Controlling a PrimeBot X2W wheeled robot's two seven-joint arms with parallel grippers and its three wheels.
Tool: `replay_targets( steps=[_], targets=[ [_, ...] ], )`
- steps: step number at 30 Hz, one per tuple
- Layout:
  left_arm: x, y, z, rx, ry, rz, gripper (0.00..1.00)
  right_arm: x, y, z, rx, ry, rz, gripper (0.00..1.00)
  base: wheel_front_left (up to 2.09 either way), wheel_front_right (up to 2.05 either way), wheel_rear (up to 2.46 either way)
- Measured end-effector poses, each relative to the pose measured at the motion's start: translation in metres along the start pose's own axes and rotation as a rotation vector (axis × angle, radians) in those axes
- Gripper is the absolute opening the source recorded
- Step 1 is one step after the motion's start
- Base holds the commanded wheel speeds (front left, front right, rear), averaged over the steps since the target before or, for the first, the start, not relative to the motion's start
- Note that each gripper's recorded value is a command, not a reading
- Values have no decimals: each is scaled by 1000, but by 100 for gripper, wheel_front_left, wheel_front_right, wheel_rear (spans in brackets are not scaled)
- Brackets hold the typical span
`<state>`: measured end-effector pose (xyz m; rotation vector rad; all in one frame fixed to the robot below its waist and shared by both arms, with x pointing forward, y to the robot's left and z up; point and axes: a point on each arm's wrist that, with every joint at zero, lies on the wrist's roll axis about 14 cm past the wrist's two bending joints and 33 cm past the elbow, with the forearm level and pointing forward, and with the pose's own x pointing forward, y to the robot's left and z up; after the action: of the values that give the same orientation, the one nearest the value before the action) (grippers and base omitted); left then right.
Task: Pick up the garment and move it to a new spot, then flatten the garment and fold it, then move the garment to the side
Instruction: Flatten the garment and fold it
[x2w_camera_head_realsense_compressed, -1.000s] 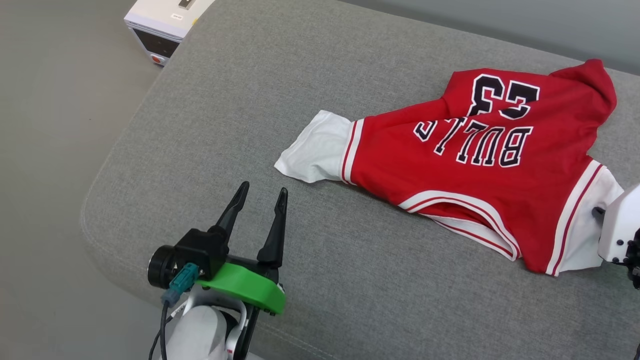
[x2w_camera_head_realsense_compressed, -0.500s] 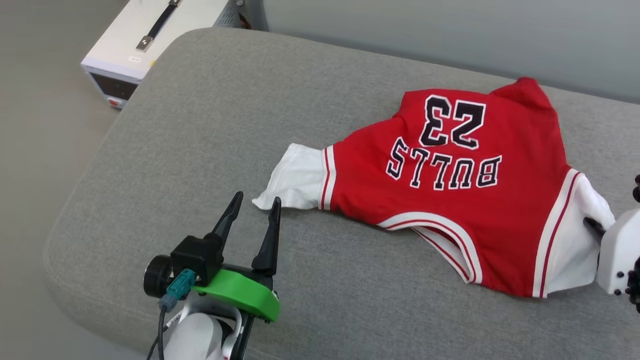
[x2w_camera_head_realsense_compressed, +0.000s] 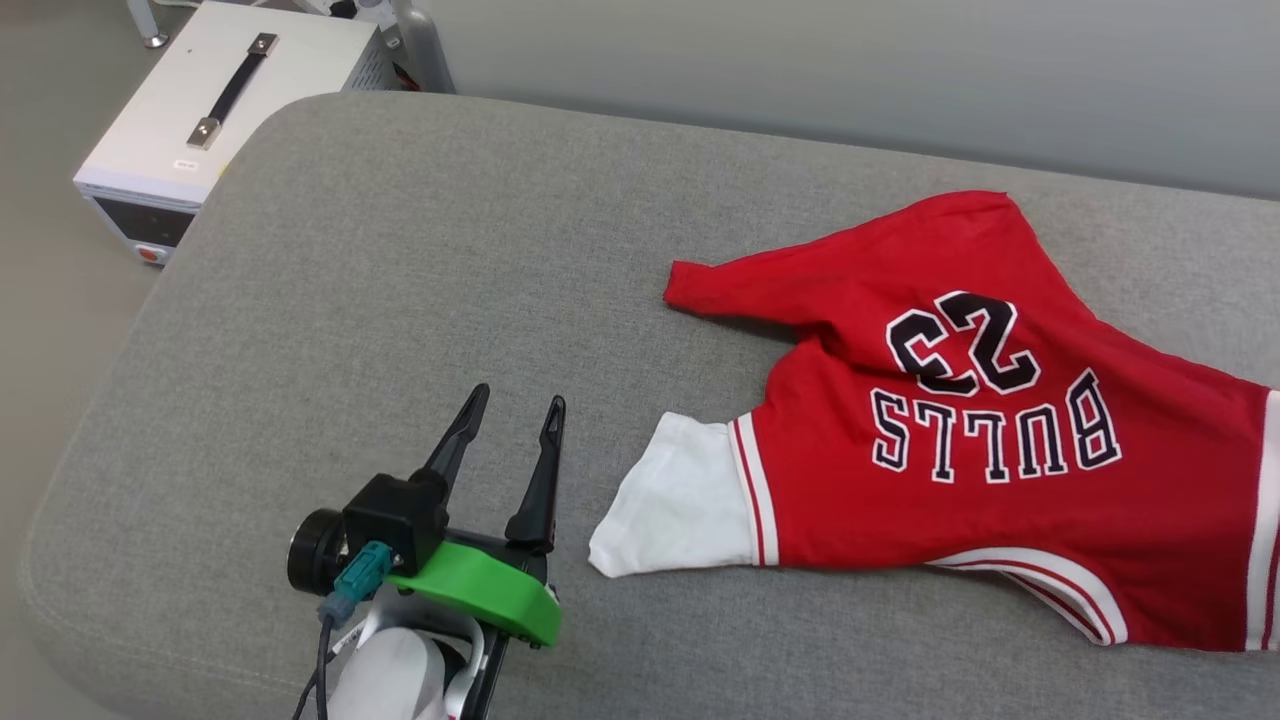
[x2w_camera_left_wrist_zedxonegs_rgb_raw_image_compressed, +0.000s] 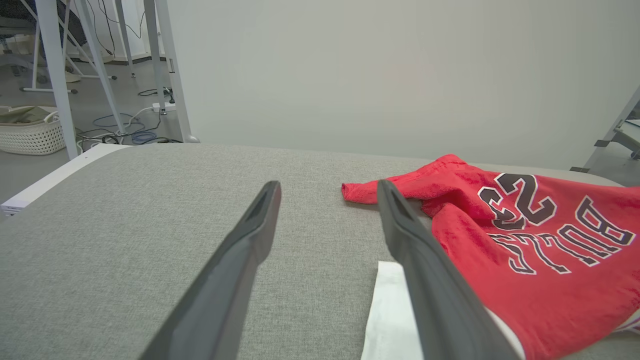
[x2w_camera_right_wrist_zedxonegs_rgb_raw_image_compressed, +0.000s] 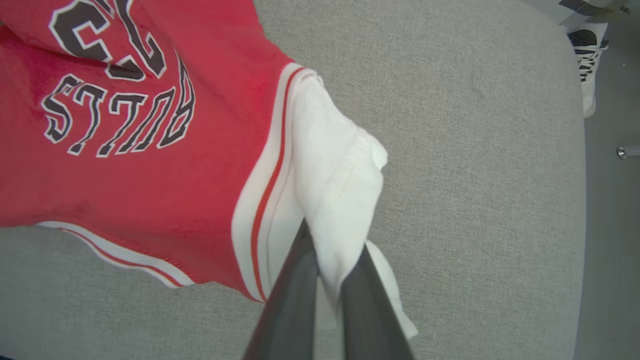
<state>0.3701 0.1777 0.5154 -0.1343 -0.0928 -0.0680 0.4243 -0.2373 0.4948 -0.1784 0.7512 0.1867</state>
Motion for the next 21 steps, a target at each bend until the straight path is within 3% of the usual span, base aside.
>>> replay_targets(
  steps=[14,15,16,21],
  targets=[
    [8,19,-24,19,75,53,100,86,-50,-9,-66,142,-95,1,0,0,0],
    [8,21,-25,20,79,58,100,91,-51,-8,-75,138,-100,33,0,0,0],
    [8,23,-26,21,83,65,100,98,-54,-6,-82,131,-111,100,0,0,0],
    [4,29,-32,23,106,88,100,121,-63,-7,-107,114,-148,100,0,0,0]
  ],
)
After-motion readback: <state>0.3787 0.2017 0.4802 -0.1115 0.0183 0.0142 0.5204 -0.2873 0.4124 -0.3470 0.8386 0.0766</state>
